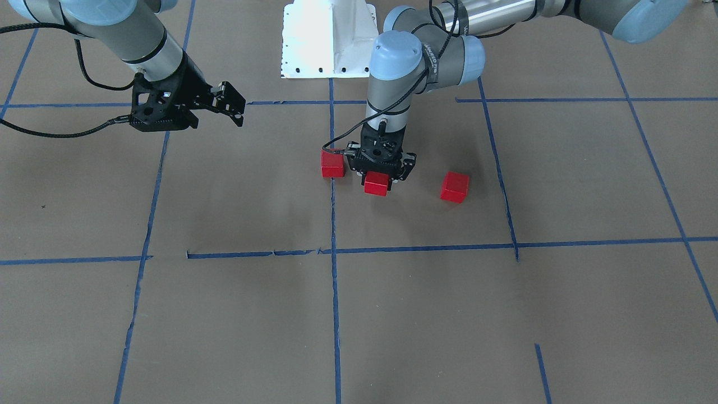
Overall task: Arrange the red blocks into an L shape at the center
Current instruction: 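Carry it with the left gripper and set it beyond the center cube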
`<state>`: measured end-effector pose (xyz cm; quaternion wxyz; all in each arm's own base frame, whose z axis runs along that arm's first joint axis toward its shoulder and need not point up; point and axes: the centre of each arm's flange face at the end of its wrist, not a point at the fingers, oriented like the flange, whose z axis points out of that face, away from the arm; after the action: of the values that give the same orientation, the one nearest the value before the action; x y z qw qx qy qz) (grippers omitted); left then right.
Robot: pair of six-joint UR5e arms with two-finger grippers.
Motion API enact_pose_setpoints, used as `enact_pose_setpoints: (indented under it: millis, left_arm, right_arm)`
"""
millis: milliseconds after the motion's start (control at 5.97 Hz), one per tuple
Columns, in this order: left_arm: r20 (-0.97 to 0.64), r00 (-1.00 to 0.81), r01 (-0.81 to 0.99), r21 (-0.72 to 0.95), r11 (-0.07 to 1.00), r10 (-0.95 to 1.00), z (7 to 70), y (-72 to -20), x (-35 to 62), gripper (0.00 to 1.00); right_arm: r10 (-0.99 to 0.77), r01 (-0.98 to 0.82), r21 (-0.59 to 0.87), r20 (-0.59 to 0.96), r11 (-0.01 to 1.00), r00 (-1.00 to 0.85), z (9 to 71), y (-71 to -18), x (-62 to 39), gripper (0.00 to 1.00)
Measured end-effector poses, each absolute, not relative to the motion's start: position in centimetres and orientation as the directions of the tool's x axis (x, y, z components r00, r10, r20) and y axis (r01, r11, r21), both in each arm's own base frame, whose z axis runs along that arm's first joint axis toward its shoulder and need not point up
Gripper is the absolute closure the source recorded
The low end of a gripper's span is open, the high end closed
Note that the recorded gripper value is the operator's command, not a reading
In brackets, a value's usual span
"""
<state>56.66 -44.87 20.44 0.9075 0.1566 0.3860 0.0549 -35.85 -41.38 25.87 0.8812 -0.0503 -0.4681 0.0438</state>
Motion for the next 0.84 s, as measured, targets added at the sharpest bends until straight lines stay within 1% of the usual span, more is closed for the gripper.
enact_pose_setpoints:
  millis: [502,837]
  left_arm:
    - [-0.693,0.705,0.061,0.270,0.961,0.150,17.3,-46.6,60.5,1.00]
    - [-0.697,0.711,0.084,0.217,0.973,0.094,17.0,-46.1,63.0,0.98]
  right_arm:
    - [0.127,-0.032,-0.131,0.818,0.991,0.561,26.1,-41.4,-35.8,0.00]
    - [0.128,-0.033,-0.133,0.816,0.991,0.563,26.2,-41.4,-35.9,0.00]
